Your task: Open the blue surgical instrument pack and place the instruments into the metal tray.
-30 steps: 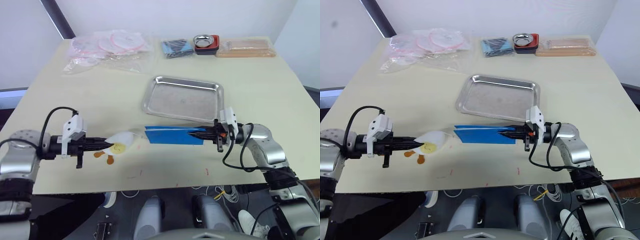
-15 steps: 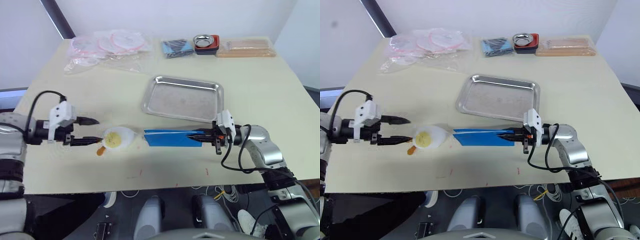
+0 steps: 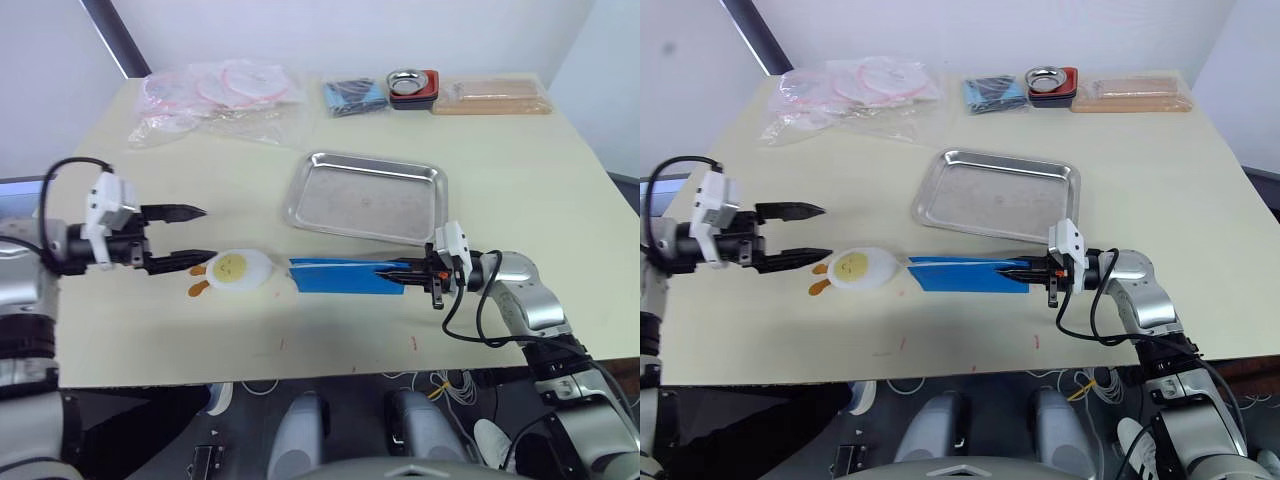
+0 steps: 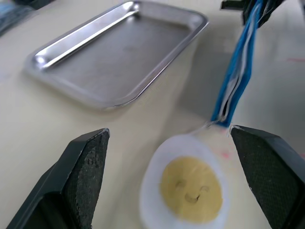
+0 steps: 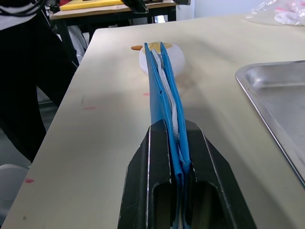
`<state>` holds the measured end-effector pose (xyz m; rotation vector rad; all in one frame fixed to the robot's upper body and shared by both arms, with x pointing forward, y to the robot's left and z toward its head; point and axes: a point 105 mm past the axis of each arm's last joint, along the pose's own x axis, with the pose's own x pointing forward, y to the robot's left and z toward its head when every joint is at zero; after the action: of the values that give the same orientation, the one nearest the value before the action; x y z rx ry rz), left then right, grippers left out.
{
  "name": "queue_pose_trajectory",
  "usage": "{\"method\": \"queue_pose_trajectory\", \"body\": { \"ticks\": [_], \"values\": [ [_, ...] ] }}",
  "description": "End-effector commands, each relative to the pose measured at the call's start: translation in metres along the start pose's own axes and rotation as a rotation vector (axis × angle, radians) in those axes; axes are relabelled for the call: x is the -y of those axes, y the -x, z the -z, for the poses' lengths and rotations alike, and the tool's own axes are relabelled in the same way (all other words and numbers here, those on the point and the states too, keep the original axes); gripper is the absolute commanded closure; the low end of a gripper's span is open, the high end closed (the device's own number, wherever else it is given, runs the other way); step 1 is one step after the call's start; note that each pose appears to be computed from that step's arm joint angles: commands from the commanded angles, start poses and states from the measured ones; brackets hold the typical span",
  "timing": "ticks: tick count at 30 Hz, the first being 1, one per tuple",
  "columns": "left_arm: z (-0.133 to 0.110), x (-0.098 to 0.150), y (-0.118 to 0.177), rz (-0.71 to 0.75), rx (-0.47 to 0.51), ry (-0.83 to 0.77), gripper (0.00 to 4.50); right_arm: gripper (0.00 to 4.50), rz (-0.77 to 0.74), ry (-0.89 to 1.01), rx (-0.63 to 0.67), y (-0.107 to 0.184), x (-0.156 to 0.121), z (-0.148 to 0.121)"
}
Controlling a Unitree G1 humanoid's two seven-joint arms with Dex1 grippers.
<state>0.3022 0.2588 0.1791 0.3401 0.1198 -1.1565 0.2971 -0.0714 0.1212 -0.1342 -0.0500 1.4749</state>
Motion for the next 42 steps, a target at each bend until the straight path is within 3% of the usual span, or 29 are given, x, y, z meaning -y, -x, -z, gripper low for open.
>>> {"method": "queue_pose_trajectory", "body": {
  "ticks": [1,11,26,31,36,37,38,42],
  "values": [
    [-0.011,0.002,-0.006,0.013,0.017,-0.041,0.16,4.5,-0.01,0.025,0.006,0.001,-0.001,-0.006],
    [0.002,0.008,-0.047,0.128,0.026,-0.089,0.16,4.5,-0.016,0.016,0.005,0.001,-0.004,-0.006],
    [0.005,0.012,-0.076,0.204,0.051,-0.11,0.16,4.5,-0.026,0.015,0.006,-0.002,-0.007,-0.007],
    [0.008,0.024,-0.088,0.264,0.059,-0.111,0.16,4.5,-0.03,0.014,0.007,-0.003,-0.007,-0.008],
    [0.002,0.034,-0.095,0.289,0.135,-0.069,0.16,4.5,-0.032,0.012,0.004,-0.002,-0.007,-0.007],
    [0.001,0.035,-0.095,0.292,0.144,-0.064,0.71,4.5,-0.032,0.013,0.004,-0.002,-0.007,-0.007],
    [0.0,0.036,-0.095,0.294,0.148,-0.06,0.88,4.5,-0.031,0.013,0.004,-0.002,-0.007,-0.007],
    [0.001,0.04,-0.094,0.307,0.142,-0.042,2.93,4.5,-0.029,0.014,0.005,-0.002,-0.006,-0.007]
  ]
}}
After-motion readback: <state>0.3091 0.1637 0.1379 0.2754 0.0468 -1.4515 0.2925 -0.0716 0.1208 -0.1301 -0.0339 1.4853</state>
